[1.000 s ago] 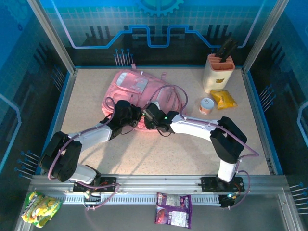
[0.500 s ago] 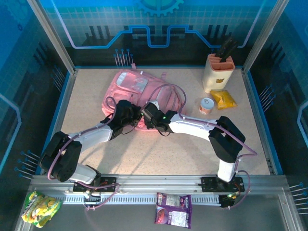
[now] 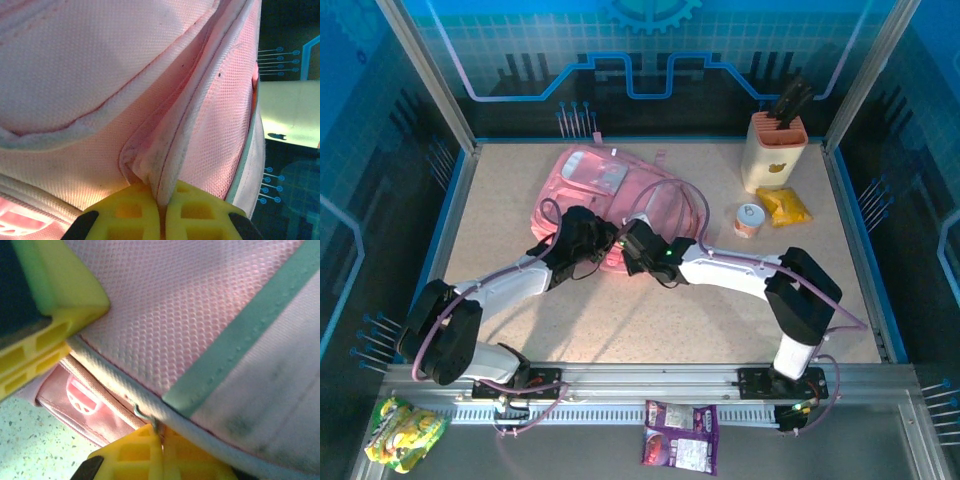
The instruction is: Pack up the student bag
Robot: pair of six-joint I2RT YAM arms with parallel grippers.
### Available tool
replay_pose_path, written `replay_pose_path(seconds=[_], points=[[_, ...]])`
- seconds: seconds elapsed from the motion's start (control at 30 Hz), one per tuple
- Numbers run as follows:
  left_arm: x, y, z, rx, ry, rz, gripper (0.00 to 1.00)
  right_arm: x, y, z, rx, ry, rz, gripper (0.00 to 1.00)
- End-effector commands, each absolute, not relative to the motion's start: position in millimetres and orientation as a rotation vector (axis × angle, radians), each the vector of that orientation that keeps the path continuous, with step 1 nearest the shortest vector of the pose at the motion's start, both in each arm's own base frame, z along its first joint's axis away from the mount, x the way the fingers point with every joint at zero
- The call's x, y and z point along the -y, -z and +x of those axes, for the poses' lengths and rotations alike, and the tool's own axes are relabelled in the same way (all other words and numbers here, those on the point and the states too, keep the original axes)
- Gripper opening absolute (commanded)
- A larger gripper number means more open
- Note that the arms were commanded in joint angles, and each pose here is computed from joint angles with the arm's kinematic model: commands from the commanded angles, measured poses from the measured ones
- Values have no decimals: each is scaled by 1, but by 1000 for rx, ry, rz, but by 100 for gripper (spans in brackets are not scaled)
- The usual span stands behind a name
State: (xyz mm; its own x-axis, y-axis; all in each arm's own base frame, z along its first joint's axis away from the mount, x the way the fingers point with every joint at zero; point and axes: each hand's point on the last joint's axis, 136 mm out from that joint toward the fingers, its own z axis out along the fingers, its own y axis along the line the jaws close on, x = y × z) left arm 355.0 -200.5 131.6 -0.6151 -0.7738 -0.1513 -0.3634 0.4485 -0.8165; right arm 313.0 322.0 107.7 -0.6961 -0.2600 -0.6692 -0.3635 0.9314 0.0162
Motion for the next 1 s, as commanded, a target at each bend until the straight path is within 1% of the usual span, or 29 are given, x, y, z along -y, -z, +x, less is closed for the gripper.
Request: replay_pose_path(seconds=[0.0,0.2,0.43,0.57,0.7,0.8,0.83,0.9,0.97], points=[[200,-146,350,-2215,1032,-848,0,-294,-124,319,-2313,-92,-416,0],[187,-144,346,-2229,987,-841,0,-264,-122,320,-2339,-77,-433,0],[173,-143,338,-2251,918,-824,0,-249,-128,329,-2327,-104,-465,0],[171,-146,338,-2252,922,-810,0,-245,-129,334,-2328,-111,-486,0],[175,-153,337,-2232,978,-829,0,-273,-136,320,-2302,-219,-572,0],[187,-156,340,-2215,1075,-854,0,-297,-134,298,-2320,-315,-606,0],[189,-157,340,-2215,1093,-866,0,-309,-135,291,-2309,-369,-624,2],[194,-156,341,-2211,1115,-880,0,-326,-136,281,-2294,-449,-656,12],[196,-157,342,-2204,1111,-897,0,-336,-135,279,-2292,-465,-671,16]])
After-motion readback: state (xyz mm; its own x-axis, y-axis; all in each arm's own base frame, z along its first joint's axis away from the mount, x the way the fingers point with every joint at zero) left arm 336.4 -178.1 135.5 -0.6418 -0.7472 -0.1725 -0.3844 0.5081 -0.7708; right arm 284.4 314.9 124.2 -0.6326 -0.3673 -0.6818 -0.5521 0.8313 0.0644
